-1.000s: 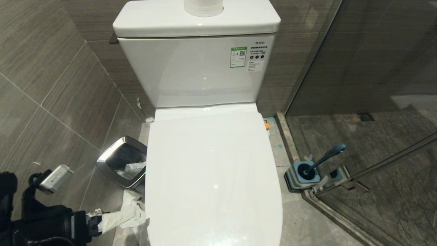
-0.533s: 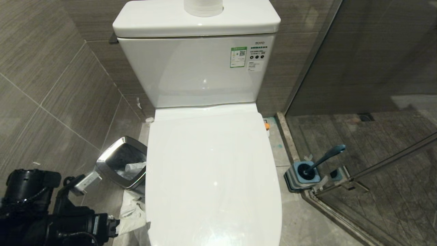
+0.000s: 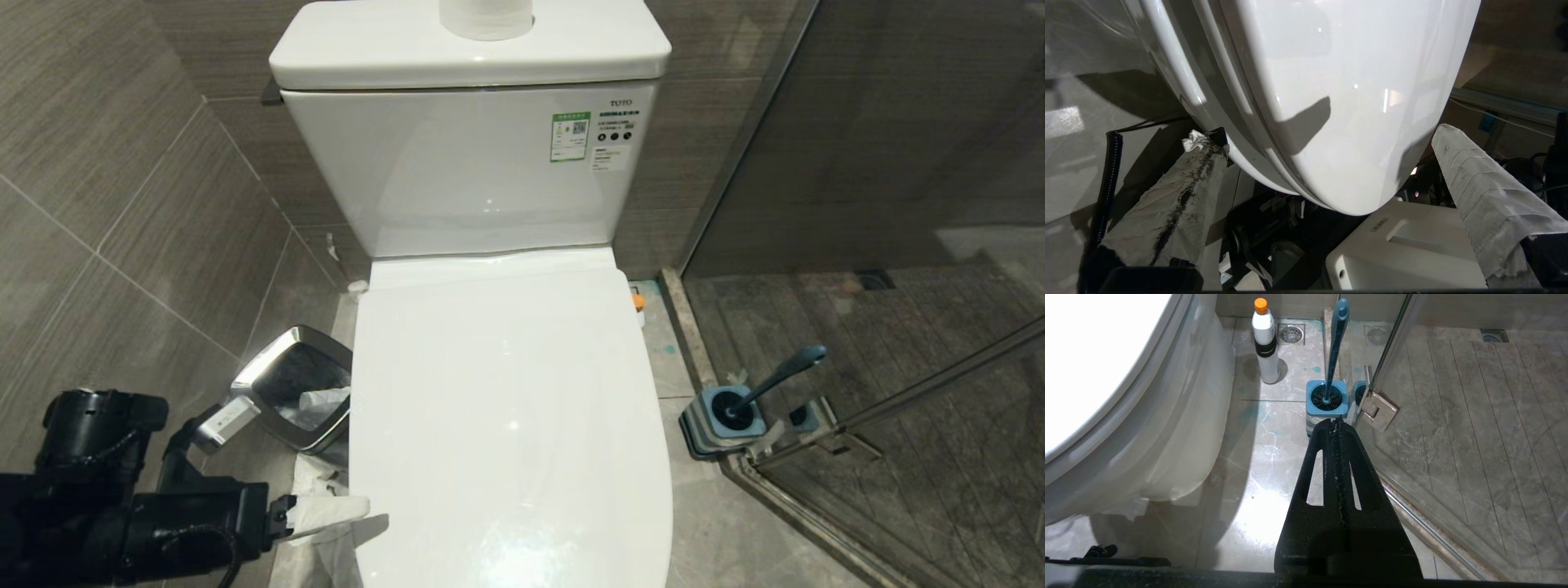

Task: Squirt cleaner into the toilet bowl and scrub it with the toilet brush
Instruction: Use the left hand to lift the toilet lid slightly

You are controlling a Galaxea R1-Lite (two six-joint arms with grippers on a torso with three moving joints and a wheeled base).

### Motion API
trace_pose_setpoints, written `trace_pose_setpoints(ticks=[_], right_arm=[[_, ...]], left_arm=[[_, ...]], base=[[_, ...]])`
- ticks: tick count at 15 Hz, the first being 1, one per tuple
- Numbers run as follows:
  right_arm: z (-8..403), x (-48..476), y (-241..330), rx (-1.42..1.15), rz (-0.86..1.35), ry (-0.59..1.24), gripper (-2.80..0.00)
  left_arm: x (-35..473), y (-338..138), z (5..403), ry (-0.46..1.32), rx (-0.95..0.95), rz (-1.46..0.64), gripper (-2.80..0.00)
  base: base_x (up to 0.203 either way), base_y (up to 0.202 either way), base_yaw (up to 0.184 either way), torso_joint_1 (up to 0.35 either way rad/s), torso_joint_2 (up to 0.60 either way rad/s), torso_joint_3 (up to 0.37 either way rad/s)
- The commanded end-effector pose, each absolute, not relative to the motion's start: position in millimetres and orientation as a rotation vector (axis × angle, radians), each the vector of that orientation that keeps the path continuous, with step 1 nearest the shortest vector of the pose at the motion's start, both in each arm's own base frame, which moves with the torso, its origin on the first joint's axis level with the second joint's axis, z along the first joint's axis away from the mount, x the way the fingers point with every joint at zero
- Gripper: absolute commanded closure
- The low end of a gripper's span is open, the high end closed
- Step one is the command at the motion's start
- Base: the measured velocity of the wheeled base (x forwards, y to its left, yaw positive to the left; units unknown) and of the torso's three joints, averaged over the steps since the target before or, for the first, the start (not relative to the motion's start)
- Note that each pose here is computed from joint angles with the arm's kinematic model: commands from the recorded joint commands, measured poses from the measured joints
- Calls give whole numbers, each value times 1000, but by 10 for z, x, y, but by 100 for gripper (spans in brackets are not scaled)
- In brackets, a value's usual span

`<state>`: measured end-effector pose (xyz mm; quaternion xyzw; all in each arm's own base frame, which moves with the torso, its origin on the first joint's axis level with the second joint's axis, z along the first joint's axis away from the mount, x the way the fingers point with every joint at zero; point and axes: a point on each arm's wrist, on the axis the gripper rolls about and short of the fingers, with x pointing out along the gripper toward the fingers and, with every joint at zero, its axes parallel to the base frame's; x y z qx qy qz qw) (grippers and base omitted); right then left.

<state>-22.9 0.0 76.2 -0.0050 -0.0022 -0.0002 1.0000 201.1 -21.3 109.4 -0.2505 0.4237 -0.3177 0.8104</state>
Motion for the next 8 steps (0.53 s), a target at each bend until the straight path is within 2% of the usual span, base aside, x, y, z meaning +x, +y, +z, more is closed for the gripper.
trace_pose_setpoints(ticks=[1,8], right_arm=[[762,-229,0,-10,0,-5,0],[762,-229,0,-10,0,-5,0]], left_arm=[[2050,-220,1010,940,-541,-673,-280],[2189,-408,823,971,-442,-753,-280]], base=[[0,0,0,0,0,0],[0,0,0,0,0,0]])
